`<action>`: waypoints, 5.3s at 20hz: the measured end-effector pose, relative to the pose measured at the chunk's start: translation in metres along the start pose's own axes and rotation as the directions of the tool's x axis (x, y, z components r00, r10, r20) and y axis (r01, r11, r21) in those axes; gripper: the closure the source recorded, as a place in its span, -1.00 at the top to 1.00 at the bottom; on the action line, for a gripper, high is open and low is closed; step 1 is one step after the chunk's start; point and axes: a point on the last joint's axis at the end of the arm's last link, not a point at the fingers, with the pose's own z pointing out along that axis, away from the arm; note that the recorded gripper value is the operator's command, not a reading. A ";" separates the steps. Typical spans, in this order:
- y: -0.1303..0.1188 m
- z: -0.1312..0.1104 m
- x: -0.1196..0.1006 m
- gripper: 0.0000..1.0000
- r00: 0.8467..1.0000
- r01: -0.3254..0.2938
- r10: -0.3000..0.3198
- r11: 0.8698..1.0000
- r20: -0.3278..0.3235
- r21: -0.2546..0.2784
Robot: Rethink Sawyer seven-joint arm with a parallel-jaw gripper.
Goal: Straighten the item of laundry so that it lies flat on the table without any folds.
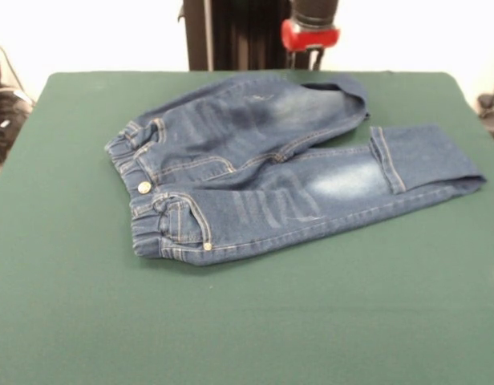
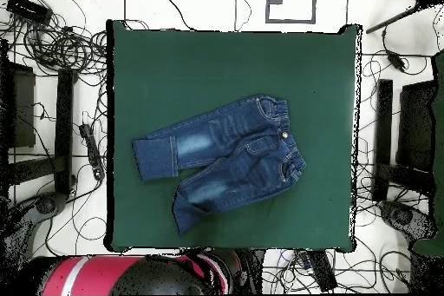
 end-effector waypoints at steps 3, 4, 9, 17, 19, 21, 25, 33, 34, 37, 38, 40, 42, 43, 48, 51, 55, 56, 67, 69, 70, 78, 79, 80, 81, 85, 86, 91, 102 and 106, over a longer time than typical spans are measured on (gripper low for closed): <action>0.001 -0.009 -0.003 1.00 1.000 -0.003 0.003 1.000 -0.018 0.007; 0.001 -0.012 -0.005 1.00 1.000 -0.005 0.005 1.000 -0.021 0.009; 0.000 -0.026 -0.012 1.00 1.000 -0.015 0.016 1.000 -0.022 0.015; -0.016 -0.048 -0.045 1.00 0.995 -0.064 0.062 0.998 0.072 0.019; -0.019 -0.050 -0.048 1.00 0.994 -0.071 0.070 0.997 0.080 0.020; -0.021 -0.051 -0.050 1.00 0.993 -0.077 0.075 0.997 0.087 0.020; -0.020 -0.051 -0.050 1.00 0.994 -0.076 0.075 0.997 0.086 0.019; -0.019 -0.048 -0.049 1.00 0.993 -0.074 0.073 0.997 0.092 0.013; -0.019 -0.048 -0.049 1.00 0.993 -0.074 0.073 0.997 0.091 0.013; -0.018 -0.048 -0.050 1.00 0.993 -0.074 0.072 0.997 0.093 0.012; -0.018 -0.048 -0.051 1.00 0.993 -0.073 0.072 0.997 0.096 0.012; -0.018 -0.048 -0.052 1.00 0.993 -0.073 0.071 0.997 0.098 0.012; -0.018 -0.049 -0.055 1.00 0.992 -0.071 0.070 0.997 0.105 0.010; -0.017 -0.049 -0.057 1.00 0.992 -0.070 0.069 0.998 0.109 0.008; -0.012 -0.046 -0.068 1.00 0.990 -0.065 0.065 0.998 0.128 -0.004; -0.013 -0.043 -0.077 1.00 0.987 -0.071 0.071 0.997 0.142 -0.003; -0.016 -0.036 -0.091 1.00 0.984 -0.089 0.087 0.996 0.158 0.003; -0.017 -0.034 -0.093 1.00 0.983 -0.091 0.090 0.996 0.159 0.004; -0.017 -0.025 -0.095 1.00 0.982 -0.082 0.079 0.997 0.172 0.010; -0.013 -0.024 -0.094 -1.00 0.979 -0.076 0.075 0.997 0.190 0.000; -0.012 -0.024 -0.094 -1.00 0.978 -0.075 0.074 0.997 0.194 -0.003; -0.010 -0.024 -0.091 -1.00 0.972 -0.079 0.082 0.997 0.221 -0.021; -0.010 -0.024 -0.091 -1.00 0.972 -0.082 0.084 0.996 0.221 -0.022; -0.010 -0.024 -0.091 -1.00 0.972 -0.083 0.086 0.996 0.221 -0.023; -0.010 -0.025 -0.091 -1.00 0.971 -0.084 0.087 0.996 0.221 -0.023; -0.011 -0.033 -0.092 -1.00 0.972 -0.092 0.093 0.996 0.216 -0.017; -0.012 -0.036 -0.093 -1.00 0.972 -0.096 0.097 0.995 0.214 -0.013; -0.016 -0.067 -0.095 -1.00 0.975 -0.129 0.123 0.992 0.182 0.018; 0.002 -0.125 -0.101 -1.00 0.978 -0.160 0.147 0.984 0.147 0.083; 0.014 -0.118 -0.101 -1.00 0.978 -0.172 0.157 0.979 0.136 0.108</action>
